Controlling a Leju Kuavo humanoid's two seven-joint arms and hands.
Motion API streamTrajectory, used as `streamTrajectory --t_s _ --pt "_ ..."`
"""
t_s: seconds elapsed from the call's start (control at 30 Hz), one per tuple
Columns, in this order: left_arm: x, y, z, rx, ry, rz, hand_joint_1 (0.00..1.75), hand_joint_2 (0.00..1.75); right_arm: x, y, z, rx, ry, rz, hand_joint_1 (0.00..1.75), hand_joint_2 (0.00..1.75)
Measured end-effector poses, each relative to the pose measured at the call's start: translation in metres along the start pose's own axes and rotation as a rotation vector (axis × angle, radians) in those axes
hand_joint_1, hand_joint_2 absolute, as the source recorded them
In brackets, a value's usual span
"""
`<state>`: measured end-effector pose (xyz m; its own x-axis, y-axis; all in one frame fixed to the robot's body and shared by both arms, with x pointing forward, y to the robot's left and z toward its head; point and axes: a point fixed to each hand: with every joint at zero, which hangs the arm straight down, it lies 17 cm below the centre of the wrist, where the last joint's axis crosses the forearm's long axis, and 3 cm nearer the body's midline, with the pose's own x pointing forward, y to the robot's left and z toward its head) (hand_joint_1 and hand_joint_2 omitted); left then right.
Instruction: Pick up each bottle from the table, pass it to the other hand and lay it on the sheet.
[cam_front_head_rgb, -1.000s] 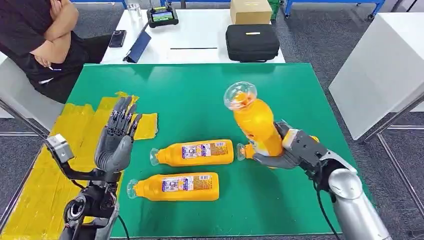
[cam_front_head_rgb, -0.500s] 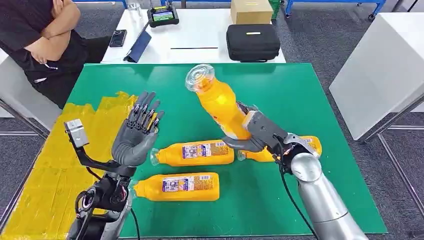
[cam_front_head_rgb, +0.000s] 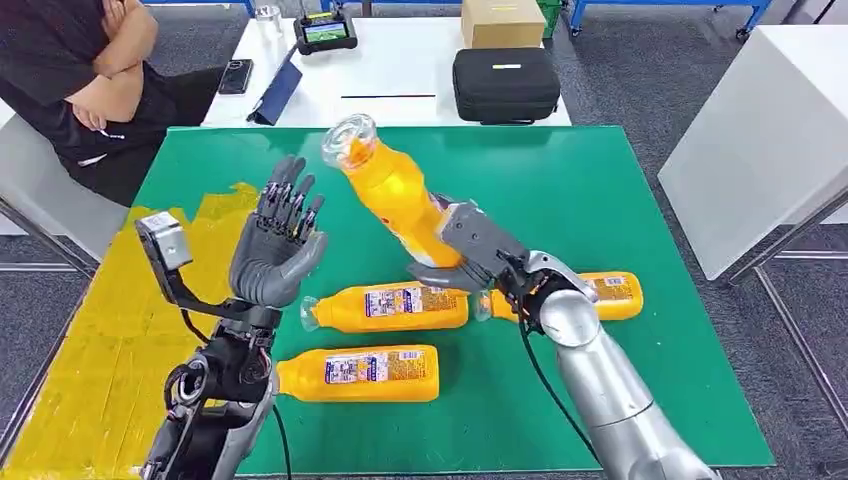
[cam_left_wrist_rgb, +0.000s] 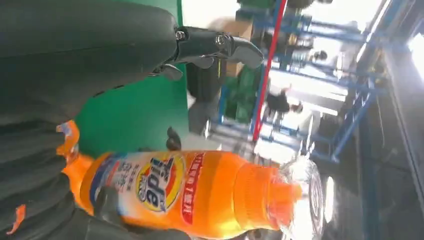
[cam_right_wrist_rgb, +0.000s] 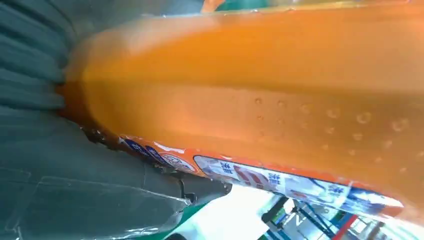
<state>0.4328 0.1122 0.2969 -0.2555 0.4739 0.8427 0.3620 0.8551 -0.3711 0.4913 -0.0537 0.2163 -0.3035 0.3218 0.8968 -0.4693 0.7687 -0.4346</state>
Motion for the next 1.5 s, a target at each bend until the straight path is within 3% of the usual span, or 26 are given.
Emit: streamTrajectory --t_s 0.2,0.53,0.87,1.5 --pt "0.005 -0.001 -0.004 0.006 -0.014 -0.009 0.0 1.75 0.0 0.008 -0.008 0.011 0.015 0.008 1.75 1.75" --pt "0.004 -0.001 -0.01 0.038 0.004 -0.012 0.0 1.75 -0.003 0.022 -0.021 0.016 0.041 0.164 1.75 1.75" --pt "-0.02 -0.024 -0.026 -0.035 0.11 0.08 0.0 1.75 0.008 0.028 -0.036 -0.007 0.022 0.331 1.75 1.75" --pt "-0.042 -0.028 -0.033 -0.044 0.179 0.149 0.0 1.75 0.029 0.045 -0.044 0.009 -0.037 0.293 1.75 1.75"
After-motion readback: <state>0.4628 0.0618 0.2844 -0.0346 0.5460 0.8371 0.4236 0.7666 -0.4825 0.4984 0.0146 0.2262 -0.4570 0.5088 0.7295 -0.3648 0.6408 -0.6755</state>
